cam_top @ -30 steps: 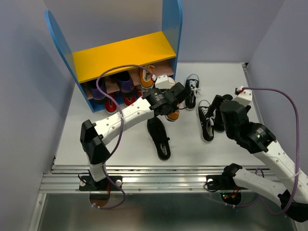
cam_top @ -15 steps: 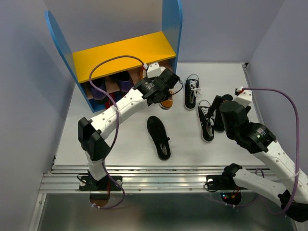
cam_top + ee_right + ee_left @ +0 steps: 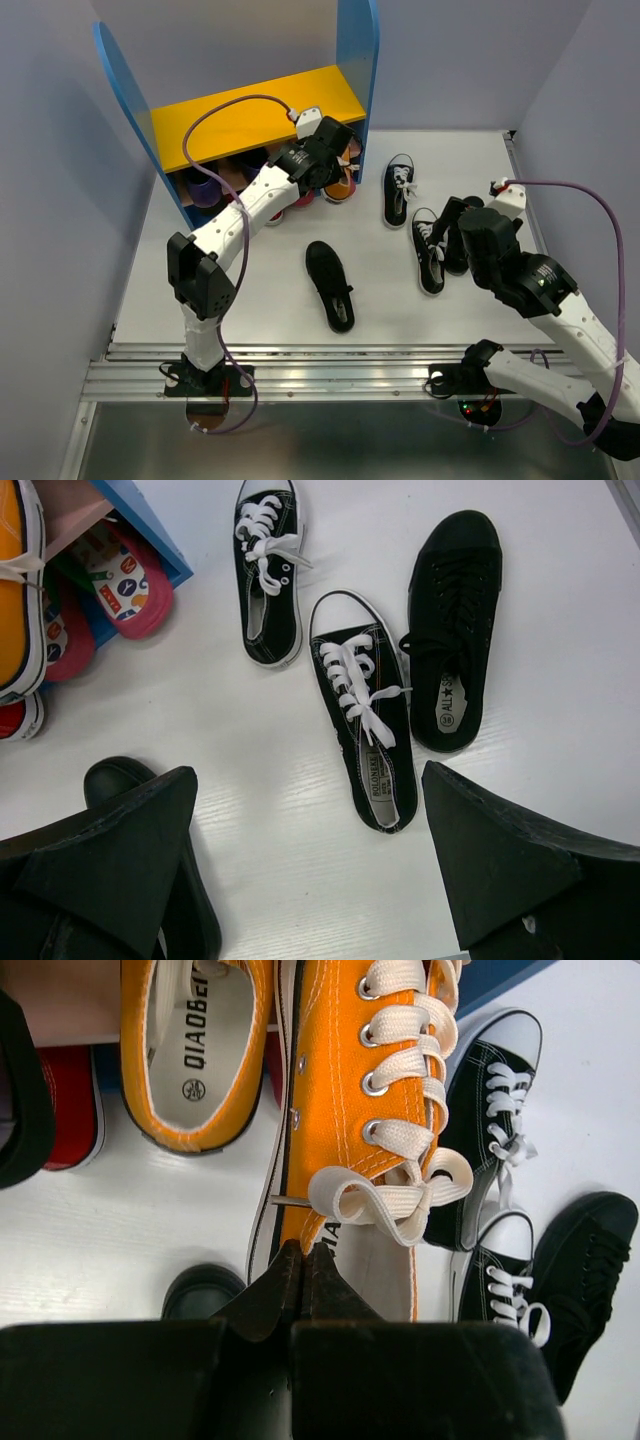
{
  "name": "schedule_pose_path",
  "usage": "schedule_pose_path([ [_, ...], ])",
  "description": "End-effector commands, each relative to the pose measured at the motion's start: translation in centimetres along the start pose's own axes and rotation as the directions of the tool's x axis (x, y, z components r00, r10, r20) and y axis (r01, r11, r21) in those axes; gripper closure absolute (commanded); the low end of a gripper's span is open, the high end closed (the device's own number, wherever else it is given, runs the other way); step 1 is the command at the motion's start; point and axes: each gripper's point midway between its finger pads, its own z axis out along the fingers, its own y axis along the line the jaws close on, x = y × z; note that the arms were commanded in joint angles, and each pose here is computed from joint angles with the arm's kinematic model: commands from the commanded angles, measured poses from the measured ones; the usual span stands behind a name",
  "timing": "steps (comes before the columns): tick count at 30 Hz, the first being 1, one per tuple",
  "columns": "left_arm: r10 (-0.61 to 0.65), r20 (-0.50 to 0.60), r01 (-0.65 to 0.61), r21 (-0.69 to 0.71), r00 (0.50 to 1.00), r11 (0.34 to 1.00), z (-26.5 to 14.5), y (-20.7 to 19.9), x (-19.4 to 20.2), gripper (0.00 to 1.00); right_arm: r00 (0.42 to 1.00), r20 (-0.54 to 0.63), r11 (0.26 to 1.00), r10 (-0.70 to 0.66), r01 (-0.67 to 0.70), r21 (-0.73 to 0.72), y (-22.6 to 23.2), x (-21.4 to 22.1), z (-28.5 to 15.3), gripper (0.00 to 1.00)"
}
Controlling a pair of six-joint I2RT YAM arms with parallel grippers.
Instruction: Place and organize the shoes onto the shoe shelf
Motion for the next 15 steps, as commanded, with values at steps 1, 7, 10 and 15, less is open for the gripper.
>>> schedule_pose_path([
  [1,-0.057,0.117,0.043,0.117,0.992,0.992,-0.1,-2.8,-5.0,1.00,0.999,0.022,0.999,0.037,-0.037,-0.015,0.2,-1.4,-0.8,0.00],
  [7,-0.079,0.119,0.064,0.126,0.990,0.990,1.9,-2.7,-6.1,1.00,0.999,0.024,0.999,0.047,-0.047,-0.017,0.2,-1.5,-0.9,0.00],
  [10,-0.089,0.122,0.074,0.121,0.989,0.990,2.7,-2.5,-6.2,1.00,0.999,0.014,0.999,0.043,-0.043,-0.020,0.5,-1.2,-0.6,0.00],
  [15,-0.107,0.135,0.088,0.143,0.985,0.986,3.4,-2.8,-7.0,1.00,0.999,0.003,0.999,0.044,-0.043,-0.031,1.0,-0.8,-0.3,0.00],
])
